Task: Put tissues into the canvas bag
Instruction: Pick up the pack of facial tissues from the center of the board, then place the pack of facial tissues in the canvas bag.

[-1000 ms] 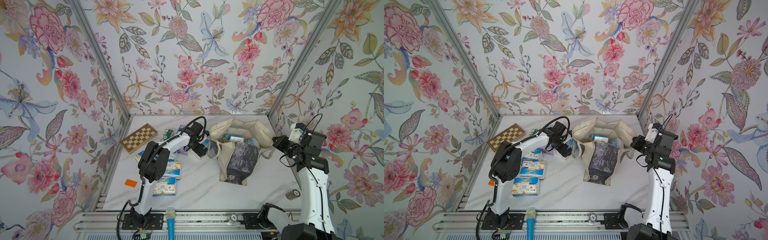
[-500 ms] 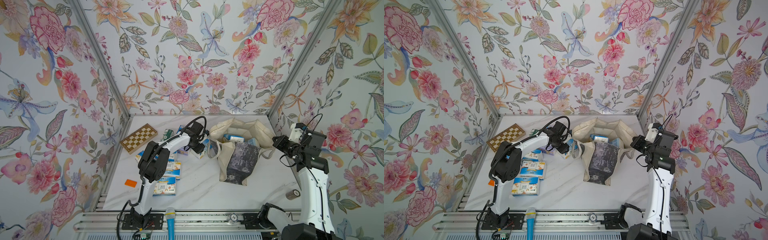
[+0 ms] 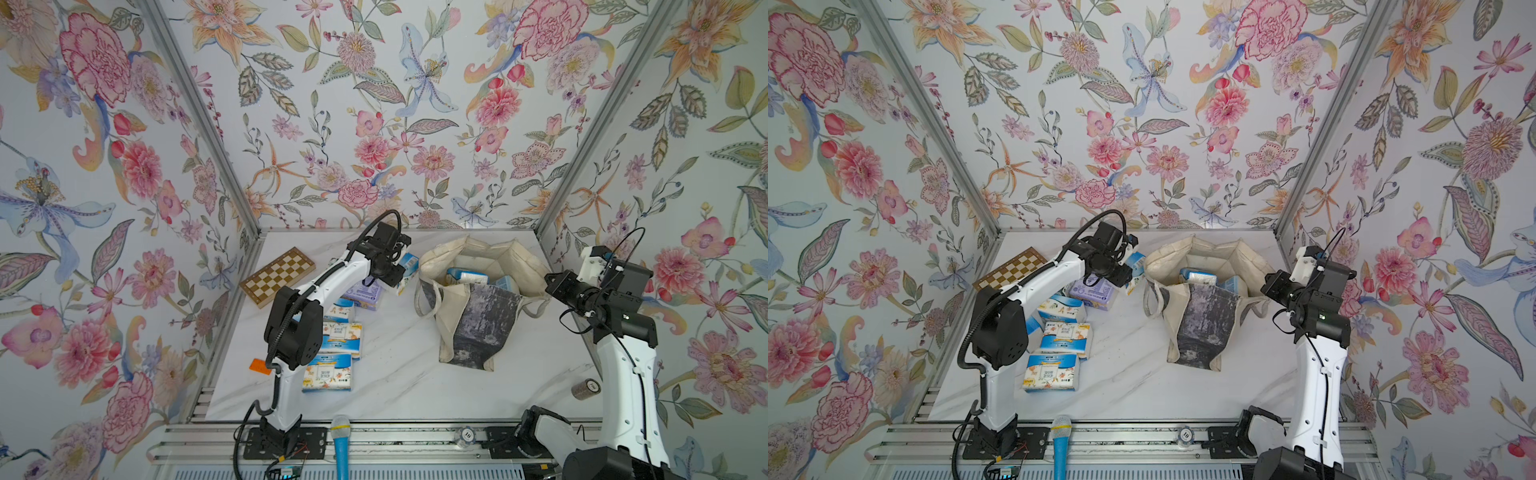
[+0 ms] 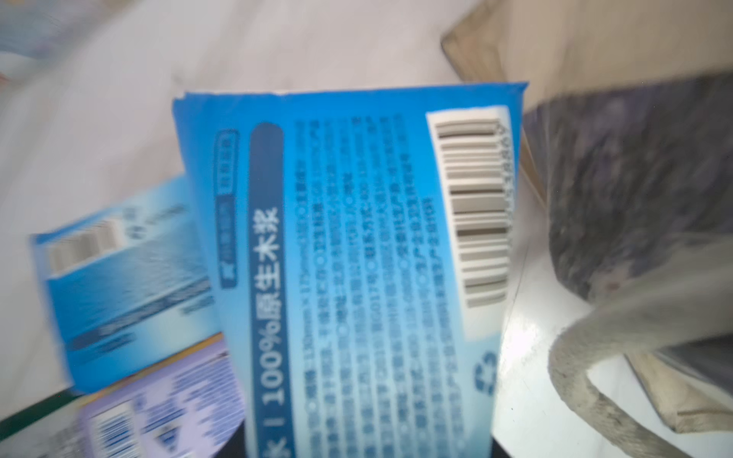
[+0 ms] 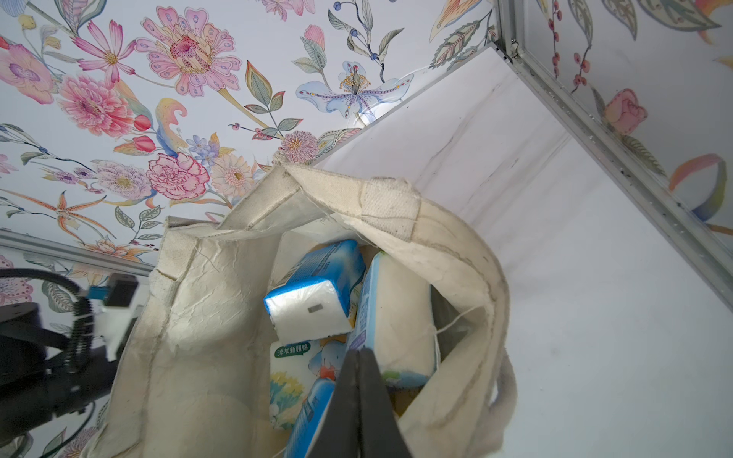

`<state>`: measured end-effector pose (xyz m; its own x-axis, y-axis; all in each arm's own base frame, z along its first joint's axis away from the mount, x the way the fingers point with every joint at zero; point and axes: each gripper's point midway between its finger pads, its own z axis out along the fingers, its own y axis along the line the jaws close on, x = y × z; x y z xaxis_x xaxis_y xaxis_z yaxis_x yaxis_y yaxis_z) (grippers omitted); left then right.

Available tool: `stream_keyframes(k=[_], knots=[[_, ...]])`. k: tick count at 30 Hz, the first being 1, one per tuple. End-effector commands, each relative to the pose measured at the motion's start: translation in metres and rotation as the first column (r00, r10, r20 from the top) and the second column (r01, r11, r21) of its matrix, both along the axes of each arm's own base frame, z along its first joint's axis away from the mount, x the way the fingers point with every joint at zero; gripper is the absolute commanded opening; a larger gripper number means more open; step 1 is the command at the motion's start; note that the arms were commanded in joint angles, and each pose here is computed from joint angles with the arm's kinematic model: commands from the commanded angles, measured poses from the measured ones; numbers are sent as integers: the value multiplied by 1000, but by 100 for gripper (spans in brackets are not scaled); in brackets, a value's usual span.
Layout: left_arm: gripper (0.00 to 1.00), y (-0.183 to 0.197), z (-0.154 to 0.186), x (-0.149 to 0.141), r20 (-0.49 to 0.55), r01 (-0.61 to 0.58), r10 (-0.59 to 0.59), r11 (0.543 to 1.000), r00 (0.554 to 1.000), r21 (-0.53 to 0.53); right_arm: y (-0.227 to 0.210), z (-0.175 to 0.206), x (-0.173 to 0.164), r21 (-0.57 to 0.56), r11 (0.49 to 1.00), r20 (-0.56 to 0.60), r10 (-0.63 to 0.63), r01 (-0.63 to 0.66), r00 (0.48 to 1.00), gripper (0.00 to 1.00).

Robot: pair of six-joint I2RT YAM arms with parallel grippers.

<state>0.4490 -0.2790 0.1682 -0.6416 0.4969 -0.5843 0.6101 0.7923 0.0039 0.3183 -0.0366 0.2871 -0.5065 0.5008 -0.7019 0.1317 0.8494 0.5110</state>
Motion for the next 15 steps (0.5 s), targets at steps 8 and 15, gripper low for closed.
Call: stream_keyframes(k=[8,15], knots=[[47,5,182,19,306,-39,108,974,946,-225,6,6,-1,1,1000,31,18,-18,999,5],[47,-77,221,-22,361,263,-128,897,924,-354,11,5,-1,5,999,29,35,-35,999,5]])
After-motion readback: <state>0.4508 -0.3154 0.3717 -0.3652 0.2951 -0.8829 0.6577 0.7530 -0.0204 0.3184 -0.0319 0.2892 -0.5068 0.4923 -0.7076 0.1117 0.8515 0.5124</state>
